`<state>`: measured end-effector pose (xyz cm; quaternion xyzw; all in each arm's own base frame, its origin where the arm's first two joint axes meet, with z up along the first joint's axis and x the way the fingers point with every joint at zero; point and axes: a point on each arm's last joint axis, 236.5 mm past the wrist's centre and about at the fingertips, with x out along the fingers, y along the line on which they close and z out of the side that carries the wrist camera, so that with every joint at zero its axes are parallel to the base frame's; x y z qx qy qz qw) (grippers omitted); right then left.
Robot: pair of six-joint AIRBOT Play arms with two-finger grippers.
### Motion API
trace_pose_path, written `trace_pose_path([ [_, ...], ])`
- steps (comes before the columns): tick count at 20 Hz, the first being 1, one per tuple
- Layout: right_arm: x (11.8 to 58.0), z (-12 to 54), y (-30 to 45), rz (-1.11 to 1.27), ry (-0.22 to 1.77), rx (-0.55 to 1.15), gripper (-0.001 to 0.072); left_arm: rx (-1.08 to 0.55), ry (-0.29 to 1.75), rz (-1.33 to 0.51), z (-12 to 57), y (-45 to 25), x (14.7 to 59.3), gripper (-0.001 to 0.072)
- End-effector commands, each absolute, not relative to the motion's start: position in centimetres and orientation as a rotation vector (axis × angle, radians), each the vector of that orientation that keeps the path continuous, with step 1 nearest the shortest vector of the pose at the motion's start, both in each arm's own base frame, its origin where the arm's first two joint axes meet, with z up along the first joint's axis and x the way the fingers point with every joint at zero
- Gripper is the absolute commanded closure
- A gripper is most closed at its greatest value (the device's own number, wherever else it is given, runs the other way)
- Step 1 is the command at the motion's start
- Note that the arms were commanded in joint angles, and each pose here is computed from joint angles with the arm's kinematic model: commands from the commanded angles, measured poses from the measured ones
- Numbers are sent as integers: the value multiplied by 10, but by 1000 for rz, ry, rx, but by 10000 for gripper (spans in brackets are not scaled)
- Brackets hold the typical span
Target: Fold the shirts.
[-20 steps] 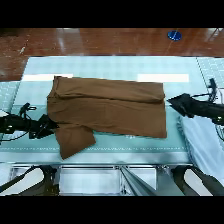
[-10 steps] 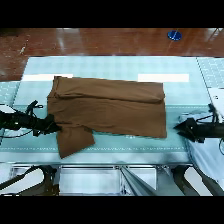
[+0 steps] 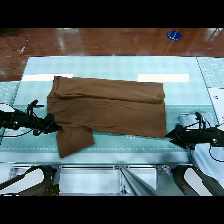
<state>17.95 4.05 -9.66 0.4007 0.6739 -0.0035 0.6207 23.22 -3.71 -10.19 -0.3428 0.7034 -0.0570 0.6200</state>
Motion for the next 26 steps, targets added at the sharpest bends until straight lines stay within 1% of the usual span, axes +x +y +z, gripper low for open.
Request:
trace_pose_path([
  [1,200,-109,45,-65,1500,939,298,-787,1617,-133,-102,-37,232,687],
  [5,224,-115,71,-16,1459,988,305,-801,1610,-149,-99,-41,234,687],
  [6,227,-116,75,-11,1458,996,391,-808,1600,-174,-96,-44,236,687],
  [8,234,-108,81,65,1442,962,672,-824,1566,-190,-90,-43,245,687],
  [9,237,-100,83,116,1440,937,690,-831,1545,-192,-84,-40,253,687],
  [12,258,-70,81,206,1409,866,691,-828,1438,-248,-52,-35,288,688],
  [15,303,-40,67,222,1306,816,691,-779,1302,-261,-23,-32,342,688],
  [17,337,-28,61,238,1273,822,691,-739,1254,-268,-11,-35,377,688],
  [19,372,-20,58,257,1241,856,691,-733,1241,-281,-4,-39,414,688],
  [22,414,-17,51,279,1216,879,691,-765,1223,-268,2,-33,466,688],
  [24,434,-19,45,281,1207,875,691,-776,1249,-289,-1,-30,488,688],
  [26,452,-24,42,287,1202,889,691,-761,1303,-338,-11,-33,499,688],
])
